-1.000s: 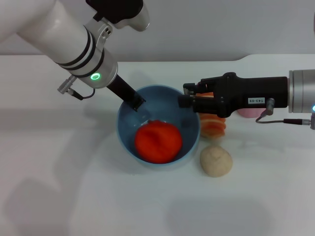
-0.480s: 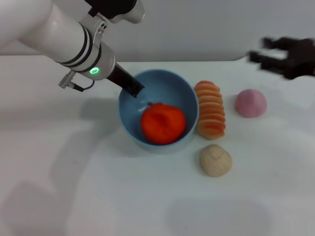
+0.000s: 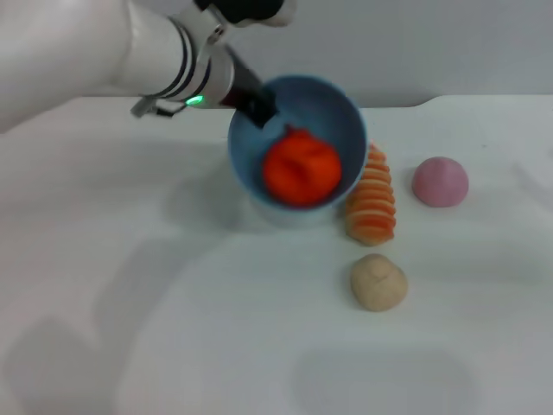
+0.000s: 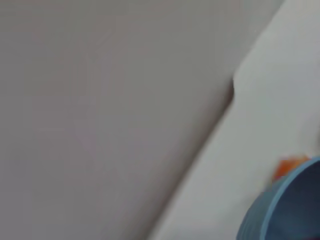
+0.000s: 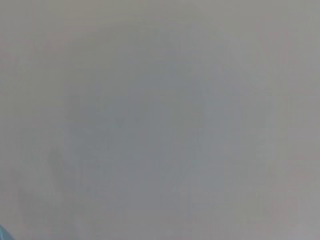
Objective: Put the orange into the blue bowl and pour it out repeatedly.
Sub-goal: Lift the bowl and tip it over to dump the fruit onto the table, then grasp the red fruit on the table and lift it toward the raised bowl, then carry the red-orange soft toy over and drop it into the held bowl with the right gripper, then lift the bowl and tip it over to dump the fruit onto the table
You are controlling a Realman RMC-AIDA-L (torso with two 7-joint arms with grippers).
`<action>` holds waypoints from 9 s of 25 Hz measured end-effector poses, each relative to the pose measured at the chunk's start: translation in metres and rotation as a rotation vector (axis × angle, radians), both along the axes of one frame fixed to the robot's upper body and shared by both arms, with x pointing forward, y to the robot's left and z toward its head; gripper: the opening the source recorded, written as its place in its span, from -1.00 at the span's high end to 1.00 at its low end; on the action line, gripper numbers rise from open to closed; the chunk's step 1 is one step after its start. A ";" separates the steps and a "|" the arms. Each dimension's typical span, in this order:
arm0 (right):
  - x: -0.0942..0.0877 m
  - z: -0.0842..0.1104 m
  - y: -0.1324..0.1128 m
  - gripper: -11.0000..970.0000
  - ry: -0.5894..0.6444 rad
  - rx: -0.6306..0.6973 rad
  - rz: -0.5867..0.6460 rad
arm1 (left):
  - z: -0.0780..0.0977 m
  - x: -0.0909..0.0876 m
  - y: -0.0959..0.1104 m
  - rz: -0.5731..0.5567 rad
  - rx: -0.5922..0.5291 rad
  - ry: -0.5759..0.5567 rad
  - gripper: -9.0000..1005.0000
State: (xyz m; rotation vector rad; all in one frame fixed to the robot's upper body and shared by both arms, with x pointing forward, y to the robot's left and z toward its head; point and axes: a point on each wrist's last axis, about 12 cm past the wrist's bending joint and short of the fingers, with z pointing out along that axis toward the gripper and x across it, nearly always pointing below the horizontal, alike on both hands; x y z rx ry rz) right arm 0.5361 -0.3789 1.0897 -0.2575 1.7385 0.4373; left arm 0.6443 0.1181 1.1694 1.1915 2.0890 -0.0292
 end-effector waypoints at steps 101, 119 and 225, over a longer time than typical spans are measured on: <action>0.053 -0.027 0.204 -0.41 0.627 -0.171 0.610 | 0.016 0.014 0.031 0.234 -0.104 0.057 0.98; 0.049 -0.022 0.203 0.45 0.537 -0.236 0.665 | 0.013 0.013 0.030 0.234 -0.100 0.064 0.98; 0.023 0.045 0.056 -0.61 0.026 0.185 0.334 | -0.003 -0.003 0.006 0.001 -0.129 -0.055 0.98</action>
